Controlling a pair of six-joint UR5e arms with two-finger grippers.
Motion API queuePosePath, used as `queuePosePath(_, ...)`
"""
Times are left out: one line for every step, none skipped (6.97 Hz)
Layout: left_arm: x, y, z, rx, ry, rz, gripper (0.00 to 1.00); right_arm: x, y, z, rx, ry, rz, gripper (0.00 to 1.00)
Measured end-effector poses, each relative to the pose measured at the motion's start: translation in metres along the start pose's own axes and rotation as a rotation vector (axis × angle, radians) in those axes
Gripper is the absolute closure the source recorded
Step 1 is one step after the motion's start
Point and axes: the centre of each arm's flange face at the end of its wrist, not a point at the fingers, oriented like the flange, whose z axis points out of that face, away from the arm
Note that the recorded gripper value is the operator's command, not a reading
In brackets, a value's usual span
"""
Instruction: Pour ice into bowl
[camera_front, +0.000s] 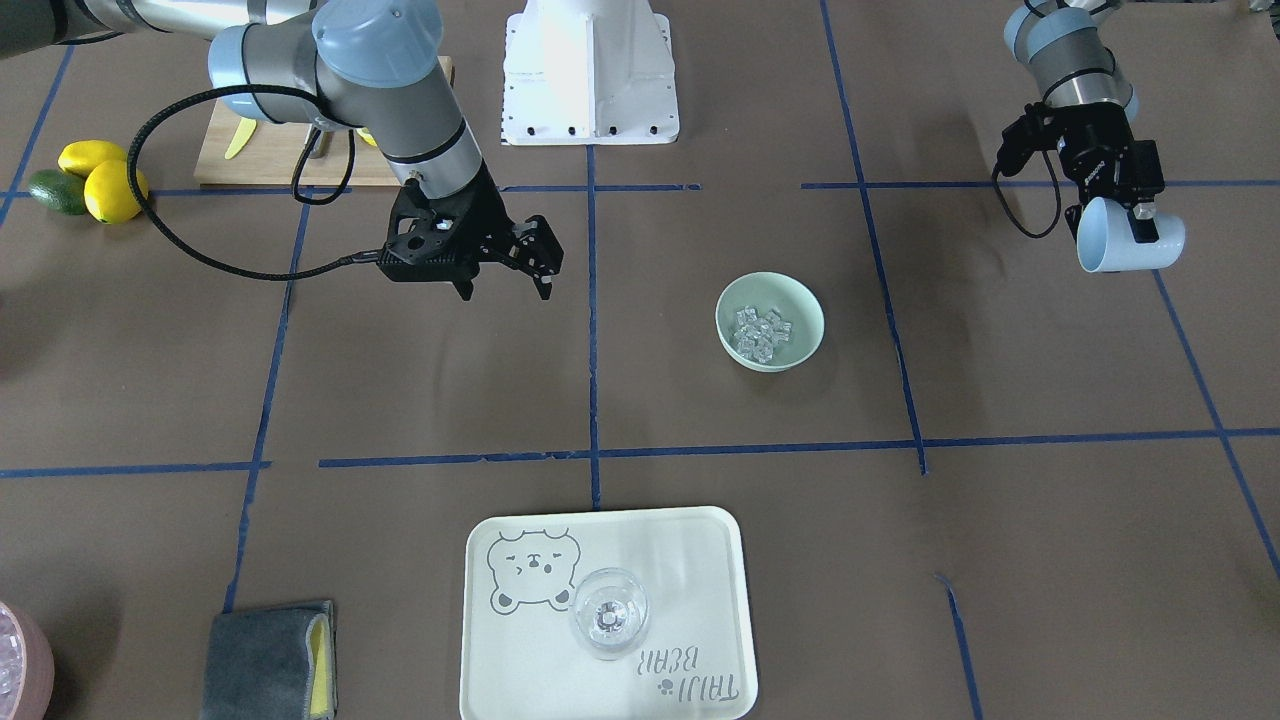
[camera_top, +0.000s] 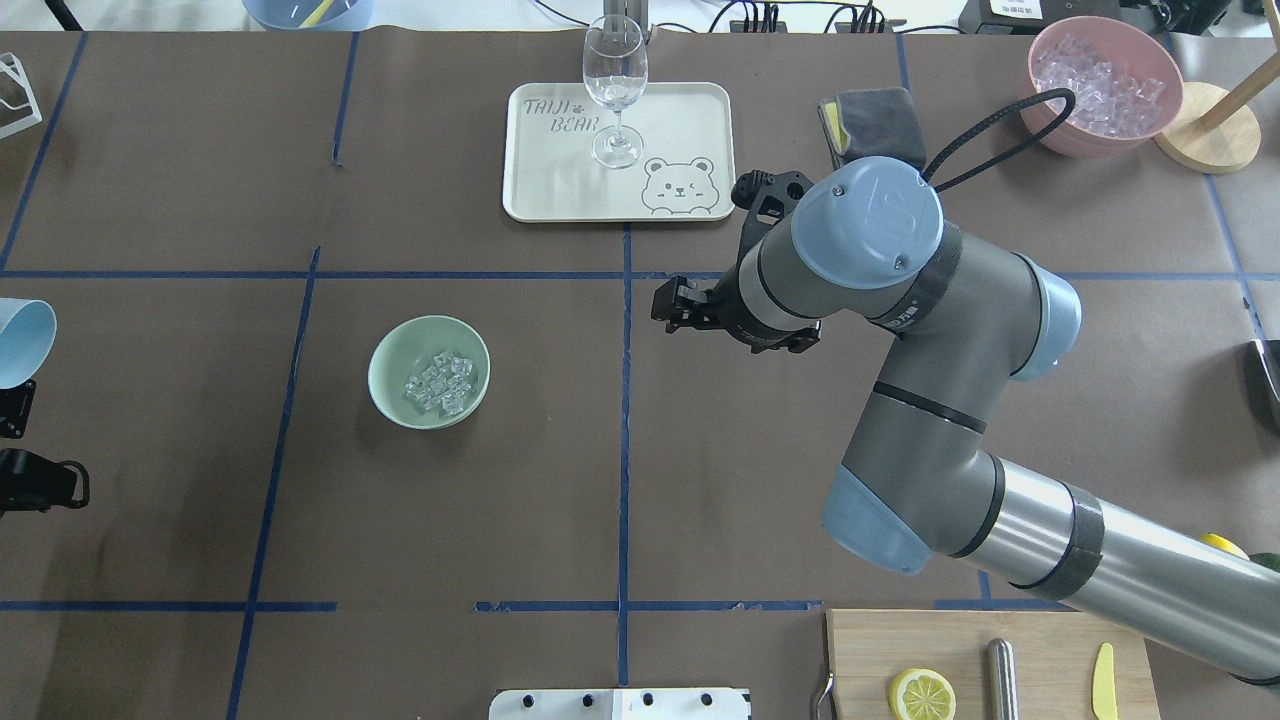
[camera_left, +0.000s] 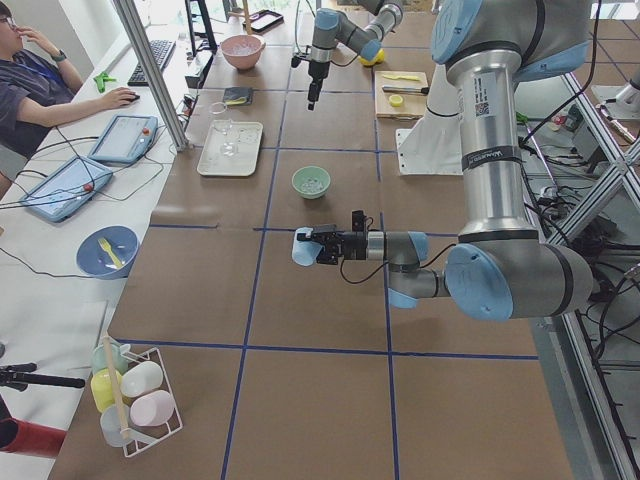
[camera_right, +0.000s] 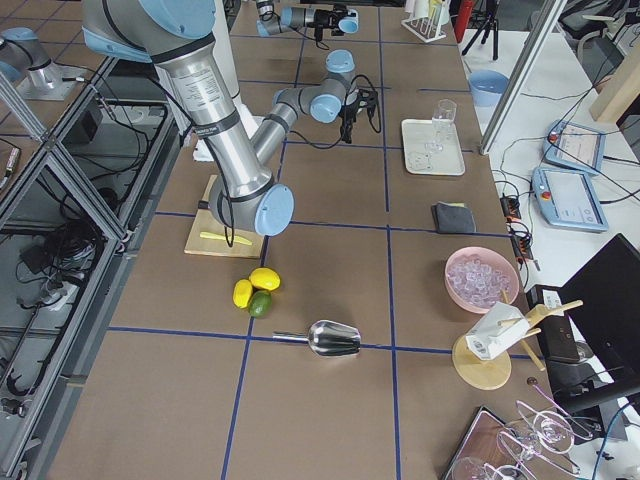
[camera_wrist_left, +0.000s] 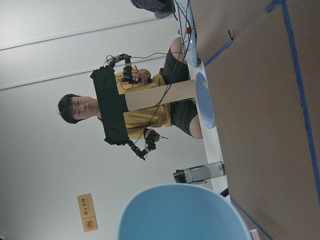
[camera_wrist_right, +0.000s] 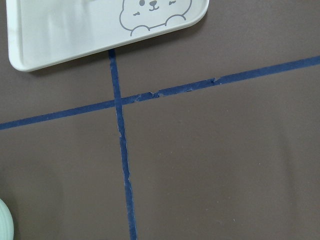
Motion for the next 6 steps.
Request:
queuePosePath(0.002,0.000,-0.001,0.026,0.024,-0.151,1.00,0.000,-0.002,-0.001,0.002,0.000,-0.002,0.00)
queuePosePath(0.006,0.000,-0.001,0.044,0.054,-0.303,1.00,0.001,-0.003,-0.002,0.005,-0.001,-0.003,0.00)
queuePosePath(0.010,-0.001,-0.001,0.053,0.082,-0.449,1.00,0.000,-0.004,-0.003,0.007,-0.003,-0.002,0.00)
queuePosePath(0.012,-0.002,-0.002,0.056,0.105,-0.595,1.00,-0.002,-0.006,-0.005,0.010,-0.006,-0.002,0.00)
queuePosePath(0.014,-0.003,-0.002,0.056,0.127,-0.742,1.00,-0.002,-0.007,-0.006,0.011,-0.007,-0.002,0.00)
queuePosePath(0.015,-0.003,-0.002,0.050,0.145,-0.889,1.00,-0.002,-0.008,-0.007,0.012,-0.007,-0.002,0.00)
